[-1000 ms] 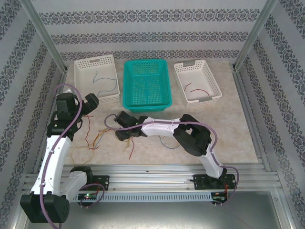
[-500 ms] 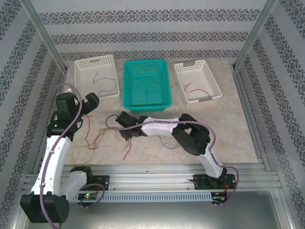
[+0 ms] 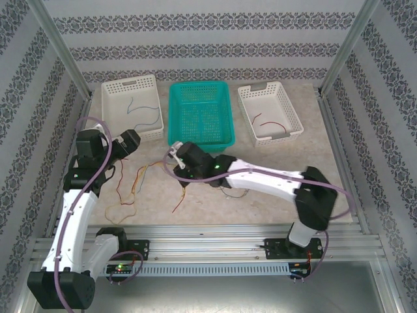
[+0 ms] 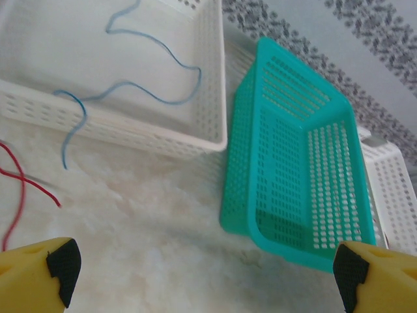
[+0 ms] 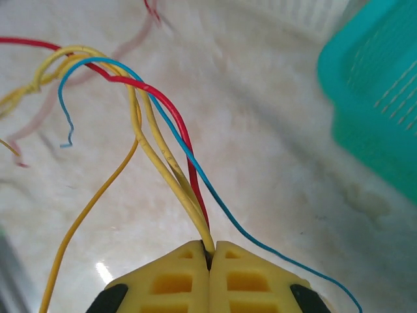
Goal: Untangle the cables
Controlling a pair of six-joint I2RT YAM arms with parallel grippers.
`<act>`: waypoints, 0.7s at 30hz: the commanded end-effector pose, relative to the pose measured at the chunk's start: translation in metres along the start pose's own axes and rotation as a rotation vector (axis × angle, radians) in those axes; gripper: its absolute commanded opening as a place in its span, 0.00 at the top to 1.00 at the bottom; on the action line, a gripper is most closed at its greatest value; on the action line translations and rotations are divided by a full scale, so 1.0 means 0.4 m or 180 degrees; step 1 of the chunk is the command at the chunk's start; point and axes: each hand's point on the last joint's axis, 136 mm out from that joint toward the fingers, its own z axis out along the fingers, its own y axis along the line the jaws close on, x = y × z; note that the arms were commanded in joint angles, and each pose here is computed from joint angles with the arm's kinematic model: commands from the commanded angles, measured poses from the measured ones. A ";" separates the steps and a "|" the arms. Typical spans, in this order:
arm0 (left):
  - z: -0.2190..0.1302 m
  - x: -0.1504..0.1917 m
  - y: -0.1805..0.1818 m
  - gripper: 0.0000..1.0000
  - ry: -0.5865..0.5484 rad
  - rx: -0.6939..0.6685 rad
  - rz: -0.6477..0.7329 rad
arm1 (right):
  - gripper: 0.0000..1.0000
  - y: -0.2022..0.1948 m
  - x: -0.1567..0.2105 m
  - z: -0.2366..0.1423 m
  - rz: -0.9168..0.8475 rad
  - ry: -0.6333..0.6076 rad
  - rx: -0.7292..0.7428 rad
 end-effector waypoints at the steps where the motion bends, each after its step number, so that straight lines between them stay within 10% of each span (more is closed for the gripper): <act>1: 0.009 0.080 -0.029 0.00 0.0402 0.0286 -0.0104 | 1.00 -0.012 -0.035 -0.077 -0.0182 -0.0206 -0.0076; 21: 0.013 0.241 -0.255 0.01 0.1210 0.1692 -0.0109 | 1.00 -0.227 -0.022 -0.266 0.0033 -0.0373 0.0698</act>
